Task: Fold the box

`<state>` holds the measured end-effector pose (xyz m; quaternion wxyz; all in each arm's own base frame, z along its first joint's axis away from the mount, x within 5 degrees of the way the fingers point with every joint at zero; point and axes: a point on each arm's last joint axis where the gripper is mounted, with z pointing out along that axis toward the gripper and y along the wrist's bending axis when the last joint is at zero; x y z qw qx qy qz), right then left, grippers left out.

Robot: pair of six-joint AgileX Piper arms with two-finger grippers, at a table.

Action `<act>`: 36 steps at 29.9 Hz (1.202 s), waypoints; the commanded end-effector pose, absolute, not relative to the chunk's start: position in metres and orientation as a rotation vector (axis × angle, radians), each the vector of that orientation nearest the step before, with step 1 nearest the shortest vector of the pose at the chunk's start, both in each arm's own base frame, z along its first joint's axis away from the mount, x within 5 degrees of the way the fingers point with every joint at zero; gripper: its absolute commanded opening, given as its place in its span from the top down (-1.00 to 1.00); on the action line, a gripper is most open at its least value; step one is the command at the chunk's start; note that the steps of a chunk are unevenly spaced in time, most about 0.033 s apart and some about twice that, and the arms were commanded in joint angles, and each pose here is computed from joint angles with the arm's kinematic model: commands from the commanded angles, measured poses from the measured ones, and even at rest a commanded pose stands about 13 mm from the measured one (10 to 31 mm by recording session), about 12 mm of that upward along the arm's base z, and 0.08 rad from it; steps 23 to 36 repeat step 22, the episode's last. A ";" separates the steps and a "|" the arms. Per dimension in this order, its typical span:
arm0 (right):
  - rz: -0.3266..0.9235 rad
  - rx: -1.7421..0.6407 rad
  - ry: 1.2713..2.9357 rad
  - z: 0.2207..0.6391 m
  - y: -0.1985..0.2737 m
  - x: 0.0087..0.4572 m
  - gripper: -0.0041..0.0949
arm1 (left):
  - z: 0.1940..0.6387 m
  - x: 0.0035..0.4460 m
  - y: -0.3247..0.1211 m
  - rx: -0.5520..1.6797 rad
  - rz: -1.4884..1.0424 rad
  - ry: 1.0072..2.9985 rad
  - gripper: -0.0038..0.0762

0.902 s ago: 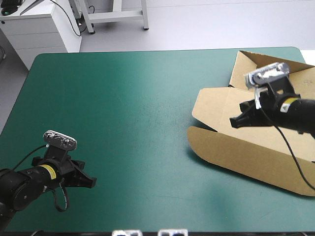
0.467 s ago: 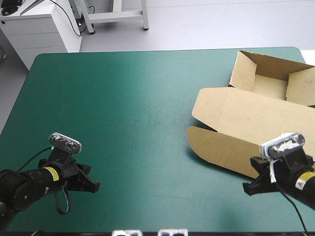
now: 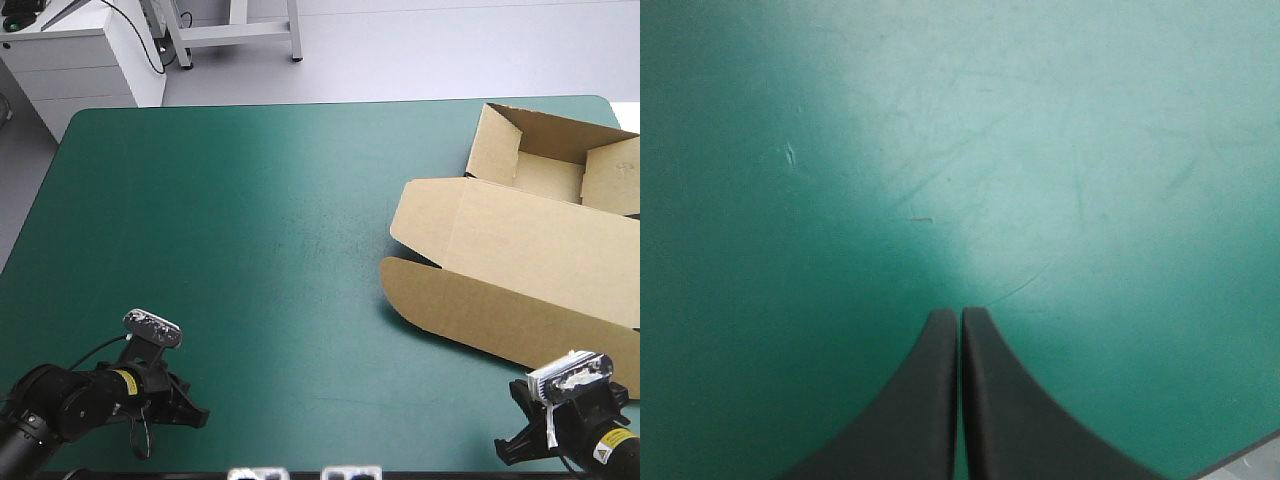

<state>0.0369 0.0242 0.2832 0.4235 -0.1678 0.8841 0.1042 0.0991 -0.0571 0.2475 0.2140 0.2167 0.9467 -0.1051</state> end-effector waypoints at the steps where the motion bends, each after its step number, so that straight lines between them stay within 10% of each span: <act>1: 0.265 -0.406 2.161 0.283 0.025 0.039 0.93 | 0.250 0.101 -0.060 0.595 -0.329 2.582 0.92; 36: 0.267 -0.404 2.165 0.282 0.025 0.038 0.96 | 0.250 0.100 -0.062 0.613 -0.353 2.577 0.92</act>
